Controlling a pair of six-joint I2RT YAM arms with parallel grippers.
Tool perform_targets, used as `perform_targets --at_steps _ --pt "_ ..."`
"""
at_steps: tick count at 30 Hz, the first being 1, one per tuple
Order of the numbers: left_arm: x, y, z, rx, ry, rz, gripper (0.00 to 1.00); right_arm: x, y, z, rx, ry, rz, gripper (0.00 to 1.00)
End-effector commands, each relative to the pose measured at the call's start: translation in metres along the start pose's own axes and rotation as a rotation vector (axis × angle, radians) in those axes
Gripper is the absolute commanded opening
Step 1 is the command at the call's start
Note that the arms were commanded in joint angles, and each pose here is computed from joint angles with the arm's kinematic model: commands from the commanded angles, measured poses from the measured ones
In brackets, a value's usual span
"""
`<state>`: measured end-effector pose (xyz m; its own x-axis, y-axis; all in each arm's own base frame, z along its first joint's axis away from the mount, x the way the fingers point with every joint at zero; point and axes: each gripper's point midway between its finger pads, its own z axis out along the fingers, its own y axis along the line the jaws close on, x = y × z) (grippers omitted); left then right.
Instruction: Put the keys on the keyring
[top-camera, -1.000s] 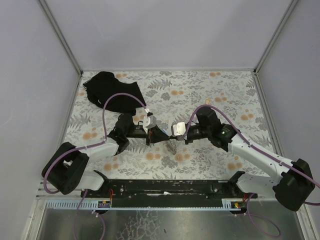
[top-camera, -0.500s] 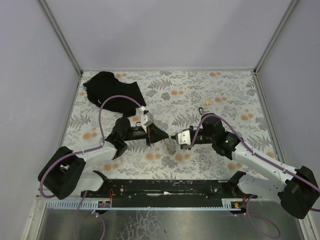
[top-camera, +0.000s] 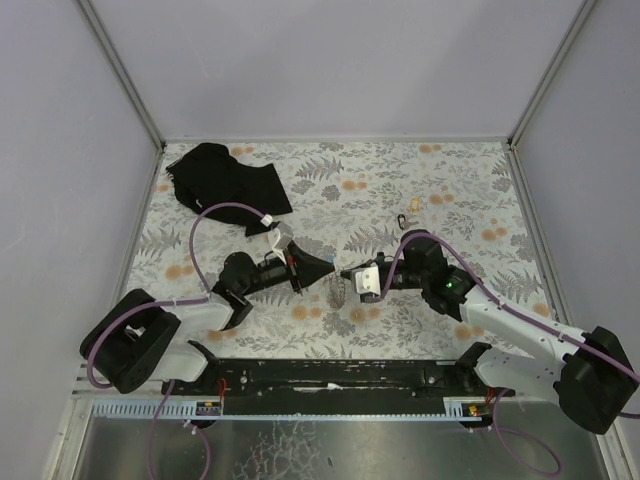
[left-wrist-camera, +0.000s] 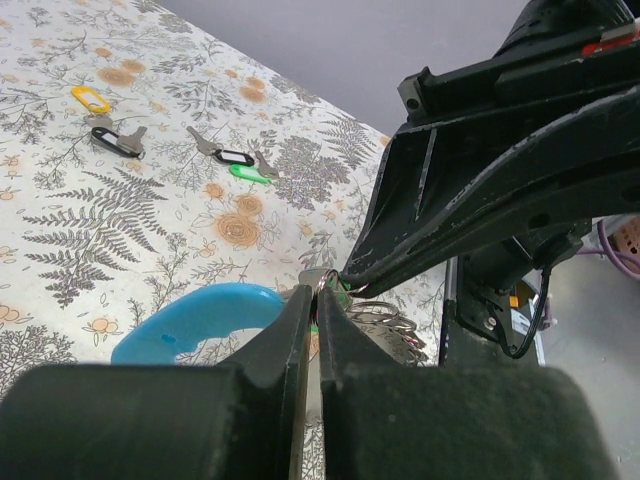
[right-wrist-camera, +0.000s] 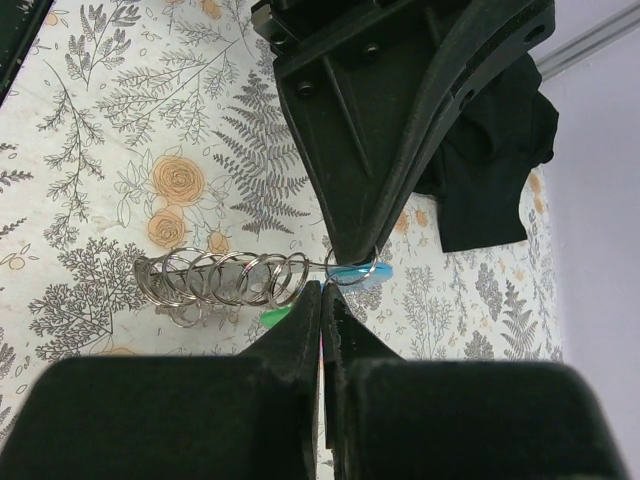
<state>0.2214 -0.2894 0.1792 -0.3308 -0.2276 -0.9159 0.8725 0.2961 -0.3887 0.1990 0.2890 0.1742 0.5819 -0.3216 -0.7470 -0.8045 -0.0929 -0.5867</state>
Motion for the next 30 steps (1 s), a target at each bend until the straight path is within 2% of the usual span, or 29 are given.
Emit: perform_targets --at_steps 1,11,13,18,20,30 --pt "-0.040 0.009 0.004 -0.079 -0.189 0.040 0.00 -0.002 0.015 0.003 -0.057 -0.031 0.034 0.00" --pt "-0.033 0.006 0.001 -0.067 -0.188 0.033 0.00 -0.005 0.008 0.002 -0.030 -0.025 0.061 0.00" --pt "-0.031 0.006 -0.001 -0.070 -0.178 0.045 0.04 -0.011 0.003 0.000 -0.019 -0.035 0.062 0.00" --pt "-0.023 0.003 -0.008 -0.070 -0.137 0.088 0.26 -0.016 -0.003 0.000 -0.012 -0.037 0.082 0.00" --pt "-0.019 0.001 -0.012 -0.066 -0.114 0.118 0.30 -0.017 -0.004 0.000 -0.015 -0.036 0.099 0.00" --pt "-0.003 -0.021 -0.026 0.041 0.020 0.294 0.35 -0.030 -0.016 -0.001 0.003 -0.055 0.140 0.00"
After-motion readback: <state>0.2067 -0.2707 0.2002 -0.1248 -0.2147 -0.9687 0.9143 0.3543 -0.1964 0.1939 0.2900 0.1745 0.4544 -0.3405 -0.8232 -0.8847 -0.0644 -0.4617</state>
